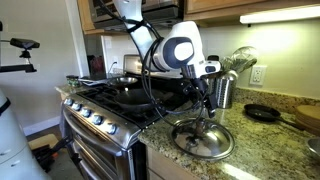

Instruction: Remove the lid for the pot.

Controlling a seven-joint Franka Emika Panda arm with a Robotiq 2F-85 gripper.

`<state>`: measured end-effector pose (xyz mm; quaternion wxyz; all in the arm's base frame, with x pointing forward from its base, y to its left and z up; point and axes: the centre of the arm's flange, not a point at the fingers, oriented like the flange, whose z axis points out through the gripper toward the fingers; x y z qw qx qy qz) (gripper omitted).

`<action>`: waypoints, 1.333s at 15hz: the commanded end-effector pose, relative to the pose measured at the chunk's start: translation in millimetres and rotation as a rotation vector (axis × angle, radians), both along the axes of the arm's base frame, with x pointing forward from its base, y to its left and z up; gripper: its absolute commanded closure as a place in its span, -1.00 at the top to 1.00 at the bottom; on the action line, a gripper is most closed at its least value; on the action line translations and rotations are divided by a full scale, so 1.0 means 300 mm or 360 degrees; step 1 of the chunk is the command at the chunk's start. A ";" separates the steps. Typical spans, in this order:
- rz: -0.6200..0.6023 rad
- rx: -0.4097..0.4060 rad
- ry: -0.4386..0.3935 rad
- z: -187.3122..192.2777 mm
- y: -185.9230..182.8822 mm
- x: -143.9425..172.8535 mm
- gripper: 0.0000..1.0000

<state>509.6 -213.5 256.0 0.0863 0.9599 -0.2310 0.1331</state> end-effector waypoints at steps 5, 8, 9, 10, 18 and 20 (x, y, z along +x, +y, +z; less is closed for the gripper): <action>0.0131 -0.0145 -0.0093 0.273 0.111 -0.127 1.00; 0.0179 -0.0184 -0.0130 0.369 0.167 -0.150 1.00; 0.0190 -0.0187 -0.0137 0.397 0.187 -0.156 1.00; 0.0201 -0.0194 -0.0141 0.422 0.212 -0.161 1.00; 0.0271 -0.0210 -0.0149 0.469 0.276 -0.121 1.00; 0.0264 -0.0209 -0.0146 0.467 0.270 -0.124 1.00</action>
